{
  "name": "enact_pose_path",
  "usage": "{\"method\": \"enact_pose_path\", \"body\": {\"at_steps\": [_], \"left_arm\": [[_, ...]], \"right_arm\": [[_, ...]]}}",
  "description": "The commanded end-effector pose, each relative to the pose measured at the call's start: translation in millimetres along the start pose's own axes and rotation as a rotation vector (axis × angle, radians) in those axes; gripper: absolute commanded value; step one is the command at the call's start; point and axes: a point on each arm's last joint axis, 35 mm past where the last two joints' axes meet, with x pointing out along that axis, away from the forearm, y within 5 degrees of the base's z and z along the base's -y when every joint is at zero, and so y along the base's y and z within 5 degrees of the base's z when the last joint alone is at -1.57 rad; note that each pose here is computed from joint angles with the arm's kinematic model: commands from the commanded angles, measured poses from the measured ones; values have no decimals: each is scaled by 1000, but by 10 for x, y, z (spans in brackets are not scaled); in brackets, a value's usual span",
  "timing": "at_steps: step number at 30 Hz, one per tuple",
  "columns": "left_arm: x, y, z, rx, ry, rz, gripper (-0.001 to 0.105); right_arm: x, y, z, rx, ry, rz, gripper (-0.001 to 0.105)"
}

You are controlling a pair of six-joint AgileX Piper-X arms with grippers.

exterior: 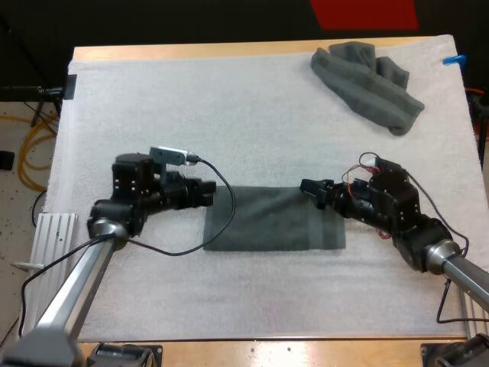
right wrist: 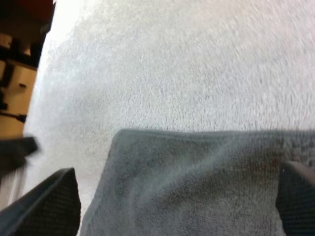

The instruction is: Pick towel from pile fold and stack

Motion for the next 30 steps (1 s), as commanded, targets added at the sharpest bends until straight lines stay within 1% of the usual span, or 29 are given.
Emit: {"method": "enact_pose_path", "body": {"at_steps": [1, 3, 4, 6, 7, 9, 12, 16, 18, 22, 26, 28, 30], "left_arm": [[-90, -68, 61, 42, -30, 16, 38], [-297, -201, 139, 124, -68, 75, 40], [-362, -241, 156, 147, -72, 91, 41], [-579, -374, 190, 194, -100, 137, 47], [-634, -408, 187, 201, -104, 139, 48], [-856, -555, 184, 216, -128, 136, 54], [-1103, -710, 143, 230, -161, 125, 57], [-1364, -854, 5, 216, -170, 112, 57], [-1496, -916, -140, 167, -142, 91, 57], [-1620, -969, -305, 127, -100, 67, 57], [-1657, -979, -383, 109, -67, 64, 57], [-1655, -991, -391, 103, -55, 29, 57], [-1637, -1001, -383, 61, -39, -23, 57]], "right_arm": [[-39, 33, 75, -43, -14, 1, 79], [-100, 78, 140, -110, 17, -28, 79], [-128, 96, 166, -125, 21, -41, 79], [-231, 154, 239, -176, 49, -83, 79], [-265, 173, 261, -182, 54, -94, 79], [-415, 248, 334, -212, 75, -133, 79], [-603, 321, 382, -210, 105, -186, 79], [-870, 410, 419, -248, 140, -257, 79], [-1040, 448, 396, -244, 165, -298, 79], [-1203, 460, 319, -237, 207, -341, 79], [-1174, 413, 275, -233, 244, -393, 79], [-1099, 353, 277, -223, 254, -412, 79], [-980, 236, 298, -189, 277, -422, 79]]}}
